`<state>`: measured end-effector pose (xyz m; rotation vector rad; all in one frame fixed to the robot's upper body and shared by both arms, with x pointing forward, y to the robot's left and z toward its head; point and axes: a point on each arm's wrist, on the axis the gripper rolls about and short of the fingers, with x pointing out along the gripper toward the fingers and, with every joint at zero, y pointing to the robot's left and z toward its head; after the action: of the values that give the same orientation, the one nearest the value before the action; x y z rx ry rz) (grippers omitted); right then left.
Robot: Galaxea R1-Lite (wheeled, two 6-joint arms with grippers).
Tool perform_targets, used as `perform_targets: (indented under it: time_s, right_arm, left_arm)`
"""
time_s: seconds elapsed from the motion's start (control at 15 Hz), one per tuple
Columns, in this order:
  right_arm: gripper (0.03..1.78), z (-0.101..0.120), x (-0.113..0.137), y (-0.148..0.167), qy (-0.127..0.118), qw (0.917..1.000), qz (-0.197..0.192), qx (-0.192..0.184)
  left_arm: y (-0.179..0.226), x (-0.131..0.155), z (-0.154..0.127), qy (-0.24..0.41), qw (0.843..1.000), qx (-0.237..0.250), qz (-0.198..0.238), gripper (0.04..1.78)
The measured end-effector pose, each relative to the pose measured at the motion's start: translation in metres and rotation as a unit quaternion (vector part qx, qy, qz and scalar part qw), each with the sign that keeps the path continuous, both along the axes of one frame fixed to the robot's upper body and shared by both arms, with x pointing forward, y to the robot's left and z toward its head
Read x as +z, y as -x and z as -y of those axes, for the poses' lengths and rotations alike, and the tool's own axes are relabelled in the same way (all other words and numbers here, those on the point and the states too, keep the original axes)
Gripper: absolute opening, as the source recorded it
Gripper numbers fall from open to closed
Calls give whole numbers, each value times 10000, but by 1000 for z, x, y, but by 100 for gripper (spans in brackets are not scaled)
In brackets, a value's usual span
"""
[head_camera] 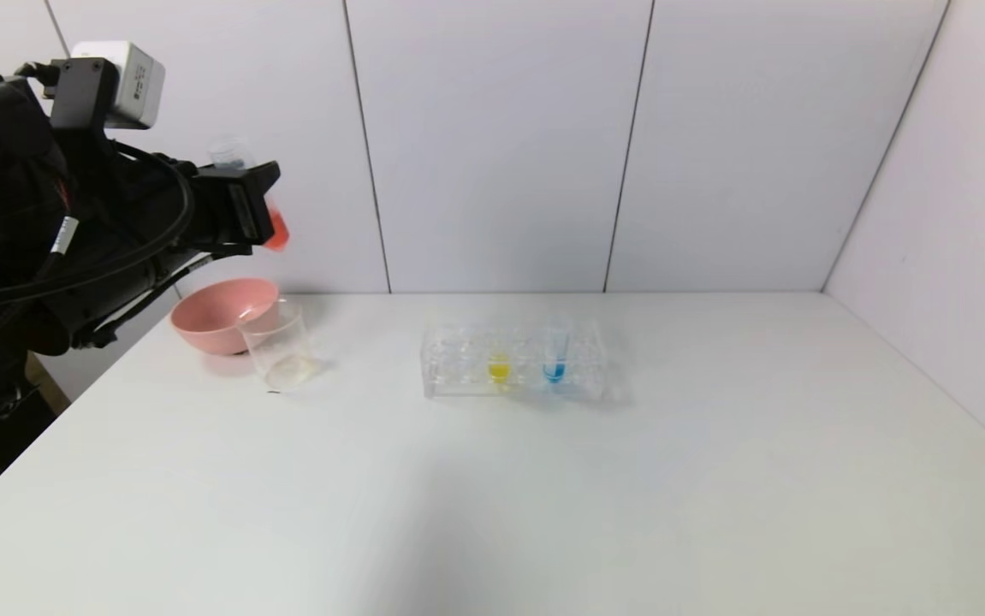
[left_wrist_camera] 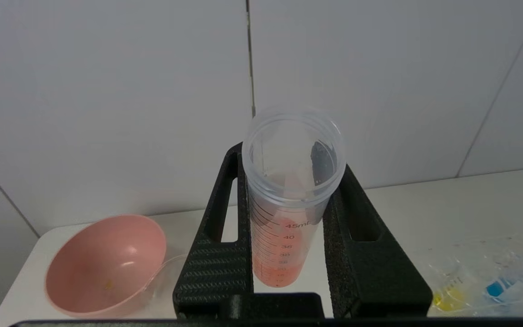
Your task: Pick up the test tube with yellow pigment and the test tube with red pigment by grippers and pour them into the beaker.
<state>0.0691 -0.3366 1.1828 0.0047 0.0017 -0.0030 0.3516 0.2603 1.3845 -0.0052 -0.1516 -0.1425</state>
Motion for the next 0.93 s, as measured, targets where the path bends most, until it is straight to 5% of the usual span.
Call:
perform_targets:
  time_s: [0.93]
  right_arm:
    - [170,0,0,0,0,10000,0,-2]
  left_arm:
    - [-23,-16,-90,-115,9929,1119,-383,45]
